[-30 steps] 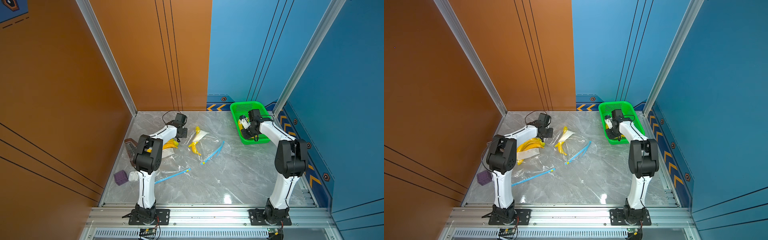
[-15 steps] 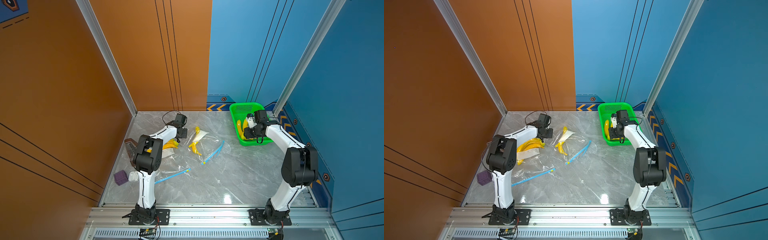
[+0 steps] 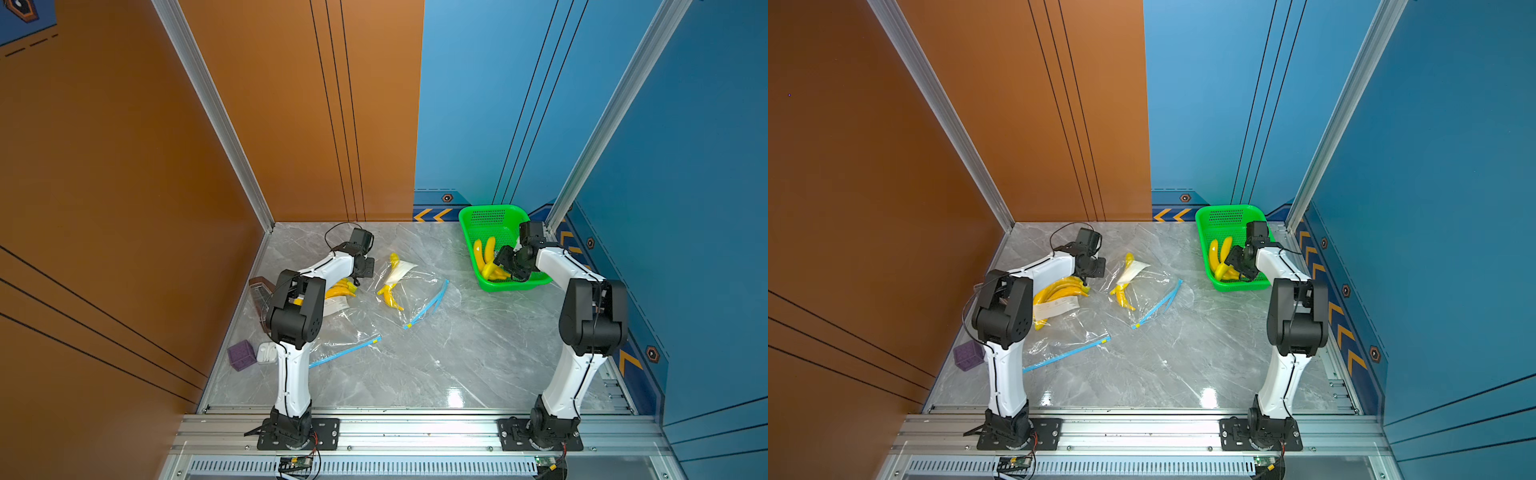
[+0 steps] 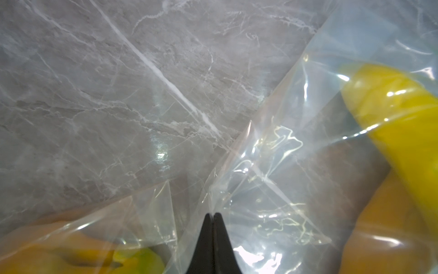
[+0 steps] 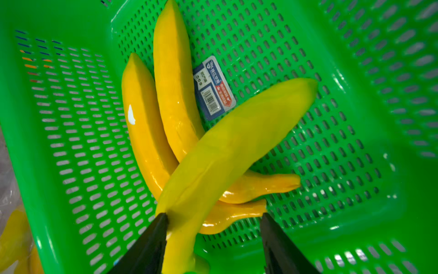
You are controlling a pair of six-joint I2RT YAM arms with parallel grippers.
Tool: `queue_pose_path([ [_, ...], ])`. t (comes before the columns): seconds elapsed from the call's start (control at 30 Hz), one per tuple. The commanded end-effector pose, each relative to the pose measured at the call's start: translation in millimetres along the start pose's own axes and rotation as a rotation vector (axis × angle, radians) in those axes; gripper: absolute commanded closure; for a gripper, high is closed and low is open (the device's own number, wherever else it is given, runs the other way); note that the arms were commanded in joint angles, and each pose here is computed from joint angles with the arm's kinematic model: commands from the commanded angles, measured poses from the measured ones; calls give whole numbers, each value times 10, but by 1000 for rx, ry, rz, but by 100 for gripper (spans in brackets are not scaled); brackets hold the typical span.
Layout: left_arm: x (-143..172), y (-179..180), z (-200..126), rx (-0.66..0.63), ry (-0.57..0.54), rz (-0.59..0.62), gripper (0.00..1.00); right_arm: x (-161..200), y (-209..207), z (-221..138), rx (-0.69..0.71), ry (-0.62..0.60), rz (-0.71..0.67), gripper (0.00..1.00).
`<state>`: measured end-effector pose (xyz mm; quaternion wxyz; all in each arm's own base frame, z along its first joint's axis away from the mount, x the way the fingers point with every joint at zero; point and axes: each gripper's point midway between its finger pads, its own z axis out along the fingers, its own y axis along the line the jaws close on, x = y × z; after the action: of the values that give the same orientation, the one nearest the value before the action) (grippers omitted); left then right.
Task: Open the zip-top bag and take out the banana
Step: Place the banana in the basket.
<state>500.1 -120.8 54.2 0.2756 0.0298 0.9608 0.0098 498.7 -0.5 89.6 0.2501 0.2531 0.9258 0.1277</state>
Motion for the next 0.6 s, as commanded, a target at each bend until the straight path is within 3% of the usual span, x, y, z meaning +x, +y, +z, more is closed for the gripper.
queue_pose_path([
  [0.0,7,25,-131,2,-2,0,100,-101,71,20,12,-16,56,35],
  [0.1,24,18,-122,2,3,0,100,-124,196,77,5,-18,3,37],
  [0.27,50,23,-117,-3,7,2,100,-77,254,230,111,18,-131,46],
  [0.57,58,40,-129,-10,6,5,100,-71,106,210,201,28,-91,34],
])
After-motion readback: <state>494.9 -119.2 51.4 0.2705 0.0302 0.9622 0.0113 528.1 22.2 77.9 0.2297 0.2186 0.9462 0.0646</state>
